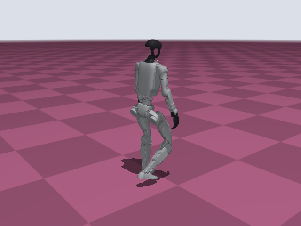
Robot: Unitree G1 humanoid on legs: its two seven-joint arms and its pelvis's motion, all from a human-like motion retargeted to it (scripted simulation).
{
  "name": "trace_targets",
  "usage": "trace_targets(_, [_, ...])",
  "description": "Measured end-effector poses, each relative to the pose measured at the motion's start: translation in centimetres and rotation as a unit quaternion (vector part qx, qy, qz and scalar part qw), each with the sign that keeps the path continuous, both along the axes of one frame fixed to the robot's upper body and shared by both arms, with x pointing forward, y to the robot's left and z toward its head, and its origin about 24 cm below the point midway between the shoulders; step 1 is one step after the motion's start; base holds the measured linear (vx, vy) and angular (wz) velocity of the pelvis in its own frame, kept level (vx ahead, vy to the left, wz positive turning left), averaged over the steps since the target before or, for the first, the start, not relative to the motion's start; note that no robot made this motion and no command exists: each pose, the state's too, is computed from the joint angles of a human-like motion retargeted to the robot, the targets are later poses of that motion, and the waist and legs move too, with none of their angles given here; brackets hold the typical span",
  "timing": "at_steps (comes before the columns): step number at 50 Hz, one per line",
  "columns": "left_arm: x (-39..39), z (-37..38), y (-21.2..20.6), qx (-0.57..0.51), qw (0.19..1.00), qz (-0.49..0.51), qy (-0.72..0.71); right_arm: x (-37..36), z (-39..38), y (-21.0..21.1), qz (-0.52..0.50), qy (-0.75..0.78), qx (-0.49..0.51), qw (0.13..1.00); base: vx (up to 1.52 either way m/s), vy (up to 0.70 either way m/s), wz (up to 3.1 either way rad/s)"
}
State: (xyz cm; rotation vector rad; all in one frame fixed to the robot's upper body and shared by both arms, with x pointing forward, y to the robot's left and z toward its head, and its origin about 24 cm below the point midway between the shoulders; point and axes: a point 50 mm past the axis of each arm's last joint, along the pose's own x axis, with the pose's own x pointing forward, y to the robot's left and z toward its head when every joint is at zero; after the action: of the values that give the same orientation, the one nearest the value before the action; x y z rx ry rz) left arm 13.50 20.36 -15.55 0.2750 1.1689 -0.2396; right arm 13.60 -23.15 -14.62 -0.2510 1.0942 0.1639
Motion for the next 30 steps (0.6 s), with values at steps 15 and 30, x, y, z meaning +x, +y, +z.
trace_targets(15, [2.2, 0.7, -0.9, -0.008, 0.999, -0.02, -0.035, -0.5, -0.7, 1.6, 0.013, 0.029, 0.018, 0.999, 0.21, -0.08, 0.0])
trace_targets(30, [-0.9, -0.6, -2.5, -0.041, 0.997, -0.052, 0.041, -0.9, -1.0, 1.9, 0.005, 0.045, 0.028, 0.999, 0.07, -0.05, -0.08])
